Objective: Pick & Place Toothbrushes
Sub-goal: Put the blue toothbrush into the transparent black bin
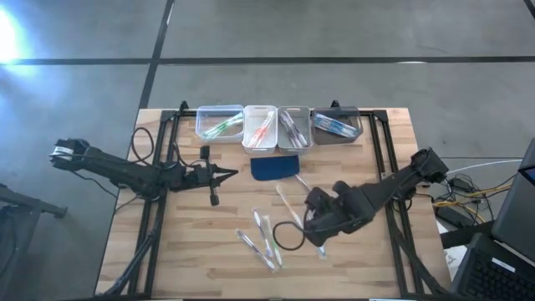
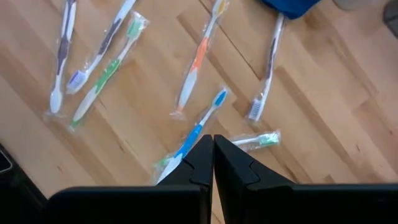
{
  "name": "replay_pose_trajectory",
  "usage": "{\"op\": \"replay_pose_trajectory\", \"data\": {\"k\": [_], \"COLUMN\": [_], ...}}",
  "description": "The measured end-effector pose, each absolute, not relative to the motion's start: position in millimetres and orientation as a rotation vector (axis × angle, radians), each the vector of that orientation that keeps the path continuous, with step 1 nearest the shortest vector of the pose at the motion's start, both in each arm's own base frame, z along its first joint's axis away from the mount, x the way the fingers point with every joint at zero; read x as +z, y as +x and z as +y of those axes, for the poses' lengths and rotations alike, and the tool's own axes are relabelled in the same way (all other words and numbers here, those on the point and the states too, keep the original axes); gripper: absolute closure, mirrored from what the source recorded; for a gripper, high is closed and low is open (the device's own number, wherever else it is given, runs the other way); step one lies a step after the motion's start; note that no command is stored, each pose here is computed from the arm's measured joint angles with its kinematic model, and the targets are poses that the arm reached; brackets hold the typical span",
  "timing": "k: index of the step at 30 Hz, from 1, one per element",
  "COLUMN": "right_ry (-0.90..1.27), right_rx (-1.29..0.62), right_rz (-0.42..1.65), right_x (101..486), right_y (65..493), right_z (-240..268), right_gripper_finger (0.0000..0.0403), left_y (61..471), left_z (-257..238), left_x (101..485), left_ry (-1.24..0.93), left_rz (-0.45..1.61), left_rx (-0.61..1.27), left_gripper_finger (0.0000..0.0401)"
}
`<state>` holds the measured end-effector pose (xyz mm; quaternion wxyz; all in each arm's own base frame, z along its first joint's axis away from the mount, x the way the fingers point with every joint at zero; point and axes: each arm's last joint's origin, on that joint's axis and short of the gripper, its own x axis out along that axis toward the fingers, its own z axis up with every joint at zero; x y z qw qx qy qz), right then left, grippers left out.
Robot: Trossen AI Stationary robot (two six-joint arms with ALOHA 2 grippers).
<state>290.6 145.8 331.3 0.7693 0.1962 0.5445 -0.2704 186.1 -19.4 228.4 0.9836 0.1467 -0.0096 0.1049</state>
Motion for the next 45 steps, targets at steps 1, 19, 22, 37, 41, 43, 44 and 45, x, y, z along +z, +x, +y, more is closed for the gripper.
{"op": "replay_pose_trajectory", "data": {"k": [1,19,22,37,41,43,44,45], "right_ry": [0.426,0.447,0.44,0.548,0.567,0.584,0.596,0.618], "right_rx": [-0.587,-0.697,-0.703,-0.705,-0.687,-0.673,-0.666,-0.658], "right_rz": [1.181,1.218,1.225,1.249,1.234,1.227,1.228,1.223], "right_x": [330.8,305.0,301.7,270.2,256.6,249.8,246.2,242.3], "right_y": [290.2,285.6,285.1,290.3,292.5,293.7,294.0,294.9], "right_z": [146.7,145.9,145.7,145.8,147.1,147.9,148.4,149.2], "right_gripper_finger": [0.0394,0.0278,0.0256,0.0192,0.0182,0.0178,0.0176,0.0174], "left_y": [186.1,186.1,186.0,186.1,186.1,186.1,186.1,186.1], "left_z": [-19.5,-19.4,-19.5,-19.5,-19.5,-19.5,-19.5,-19.5], "left_x": [228.4,228.3,228.3,228.2,228.2,228.2,228.2,228.2], "left_ry": [0.295,0.295,0.295,0.296,0.296,0.296,0.296,0.296], "left_rz": [-0.019,-0.019,-0.019,-0.019,-0.019,-0.019,-0.019,-0.019], "left_rx": [0.211,0.211,0.211,0.21,0.21,0.21,0.21,0.21], "left_gripper_finger": [0.0396,0.0396,0.0396,0.0396,0.0396,0.0396,0.0396,0.0396]}}
